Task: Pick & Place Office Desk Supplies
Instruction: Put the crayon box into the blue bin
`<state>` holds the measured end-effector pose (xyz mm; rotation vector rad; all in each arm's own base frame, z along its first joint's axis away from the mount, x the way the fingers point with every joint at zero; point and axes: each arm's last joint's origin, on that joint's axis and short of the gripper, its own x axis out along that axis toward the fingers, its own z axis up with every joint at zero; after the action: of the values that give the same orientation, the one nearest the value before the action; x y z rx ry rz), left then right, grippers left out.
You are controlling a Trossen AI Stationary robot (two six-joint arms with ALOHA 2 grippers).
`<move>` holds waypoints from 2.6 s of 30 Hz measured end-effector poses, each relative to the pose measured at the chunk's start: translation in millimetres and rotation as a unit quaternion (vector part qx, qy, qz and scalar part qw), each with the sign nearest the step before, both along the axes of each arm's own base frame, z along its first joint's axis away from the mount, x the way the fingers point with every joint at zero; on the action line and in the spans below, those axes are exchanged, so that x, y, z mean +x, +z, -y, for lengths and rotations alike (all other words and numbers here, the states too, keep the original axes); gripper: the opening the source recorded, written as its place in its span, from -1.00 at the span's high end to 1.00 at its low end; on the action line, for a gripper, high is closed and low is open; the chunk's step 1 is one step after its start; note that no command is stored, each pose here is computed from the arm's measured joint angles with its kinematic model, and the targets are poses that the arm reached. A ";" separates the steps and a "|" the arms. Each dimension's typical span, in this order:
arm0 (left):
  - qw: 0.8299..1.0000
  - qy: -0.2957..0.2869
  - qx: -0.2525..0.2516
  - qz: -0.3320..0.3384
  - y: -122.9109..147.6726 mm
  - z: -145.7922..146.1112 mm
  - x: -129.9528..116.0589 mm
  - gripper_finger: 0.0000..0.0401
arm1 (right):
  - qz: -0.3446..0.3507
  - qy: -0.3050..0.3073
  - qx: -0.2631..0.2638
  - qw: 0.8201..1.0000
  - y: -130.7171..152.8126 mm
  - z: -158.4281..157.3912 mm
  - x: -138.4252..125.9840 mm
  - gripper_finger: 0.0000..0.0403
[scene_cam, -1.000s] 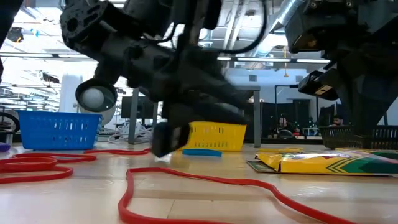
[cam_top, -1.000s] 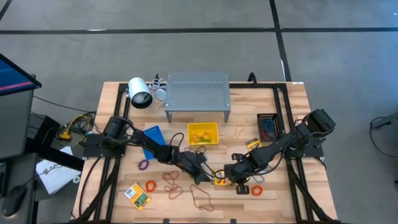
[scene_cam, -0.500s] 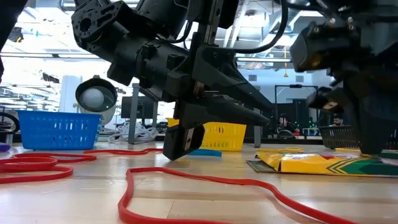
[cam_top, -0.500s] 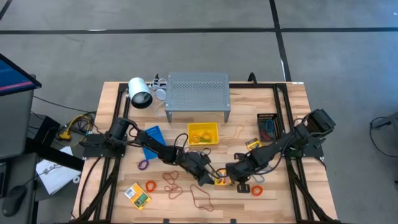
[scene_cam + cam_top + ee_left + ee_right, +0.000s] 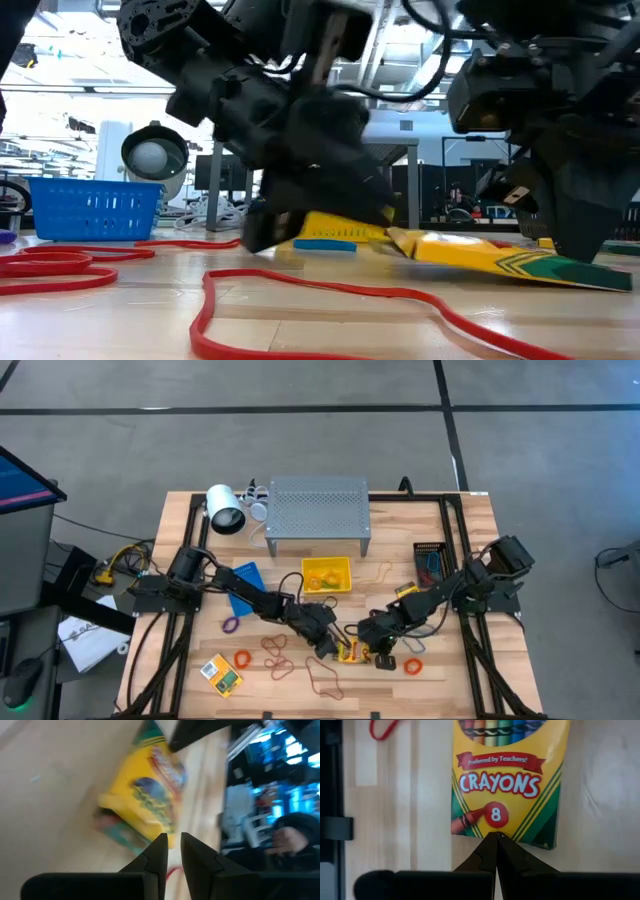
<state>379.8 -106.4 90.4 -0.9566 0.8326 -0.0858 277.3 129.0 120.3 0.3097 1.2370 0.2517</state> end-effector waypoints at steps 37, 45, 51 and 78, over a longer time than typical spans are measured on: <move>0.999 0.006 -0.025 -0.026 17.1 2.8 -6.9 0.16 | 0.013 0.016 -0.013 1.000 -2.6 6.1 7.2 1.00; 0.999 0.015 -0.047 0.003 21.5 0.0 -1.4 0.09 | 0.019 0.022 -0.015 0.999 -2.5 5.9 7.8 1.00; 0.998 0.025 -0.058 0.019 17.9 -6.0 4.6 0.18 | 0.031 0.022 -0.012 0.999 -1.7 5.2 9.8 1.00; 0.997 0.003 -0.039 0.066 22.8 -5.7 7.2 0.97 | 0.045 0.024 -0.008 0.999 0.2 4.4 11.3 1.00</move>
<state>387.1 -100.7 113.2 -1.0158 0.7086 -0.1754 288.6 124.6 120.5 0.2524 1.1584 0.2943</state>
